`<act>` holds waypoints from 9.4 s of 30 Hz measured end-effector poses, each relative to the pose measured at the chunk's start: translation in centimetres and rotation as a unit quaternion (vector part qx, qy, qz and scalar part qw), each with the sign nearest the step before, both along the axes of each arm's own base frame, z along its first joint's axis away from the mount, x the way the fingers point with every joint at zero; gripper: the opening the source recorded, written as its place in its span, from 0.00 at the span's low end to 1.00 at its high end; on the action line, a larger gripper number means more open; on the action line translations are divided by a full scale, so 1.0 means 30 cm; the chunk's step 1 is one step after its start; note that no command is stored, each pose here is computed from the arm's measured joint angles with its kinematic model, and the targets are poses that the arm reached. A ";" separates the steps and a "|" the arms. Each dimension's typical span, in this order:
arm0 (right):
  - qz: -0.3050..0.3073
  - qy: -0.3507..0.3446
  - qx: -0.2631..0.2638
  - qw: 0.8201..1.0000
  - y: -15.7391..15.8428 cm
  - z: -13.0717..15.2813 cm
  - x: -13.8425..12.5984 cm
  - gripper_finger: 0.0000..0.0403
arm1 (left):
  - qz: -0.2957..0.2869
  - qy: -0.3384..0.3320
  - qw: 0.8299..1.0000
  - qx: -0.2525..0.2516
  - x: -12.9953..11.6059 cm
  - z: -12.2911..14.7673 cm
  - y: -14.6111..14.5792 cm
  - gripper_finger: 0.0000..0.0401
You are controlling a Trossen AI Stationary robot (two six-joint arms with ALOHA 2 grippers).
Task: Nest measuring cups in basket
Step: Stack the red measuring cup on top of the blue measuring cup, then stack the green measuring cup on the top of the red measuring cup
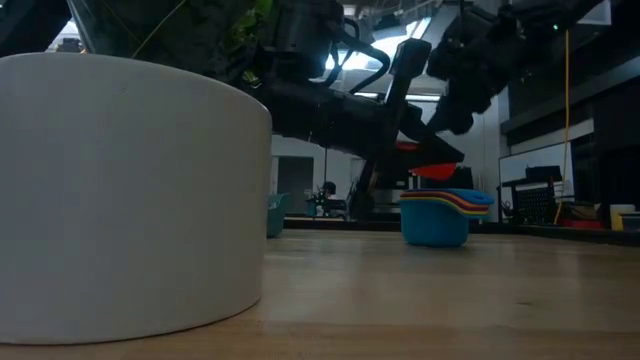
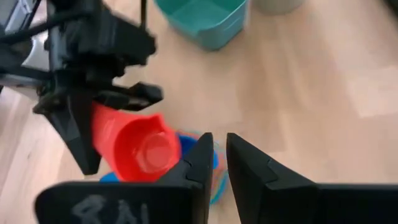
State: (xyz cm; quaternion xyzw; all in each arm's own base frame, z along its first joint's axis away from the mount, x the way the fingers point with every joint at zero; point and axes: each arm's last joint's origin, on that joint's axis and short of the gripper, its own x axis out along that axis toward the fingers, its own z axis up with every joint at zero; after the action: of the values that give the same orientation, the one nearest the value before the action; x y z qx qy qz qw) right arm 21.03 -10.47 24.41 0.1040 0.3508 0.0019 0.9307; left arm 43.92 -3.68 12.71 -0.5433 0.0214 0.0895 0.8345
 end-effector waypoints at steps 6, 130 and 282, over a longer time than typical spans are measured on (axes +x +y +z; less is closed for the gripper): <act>0.014 -0.035 0.014 0.999 0.060 -0.080 0.026 0.13 | 0.000 0.000 1.000 0.000 0.000 0.000 0.000 0.00; 0.124 0.148 -0.031 0.981 0.317 -0.176 -0.007 0.13 | -0.156 0.136 0.972 0.108 -0.048 0.159 0.017 0.00; 0.144 0.187 0.157 0.959 0.393 -0.146 -0.068 0.43 | -0.036 0.190 0.974 0.114 -0.038 0.025 -0.043 0.05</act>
State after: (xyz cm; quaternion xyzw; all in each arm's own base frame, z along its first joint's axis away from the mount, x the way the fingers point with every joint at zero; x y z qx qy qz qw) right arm 18.98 1.32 20.04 0.1953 0.5255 0.1714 0.8102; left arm 42.80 -4.99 13.47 -0.4162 0.1890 0.1625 0.8744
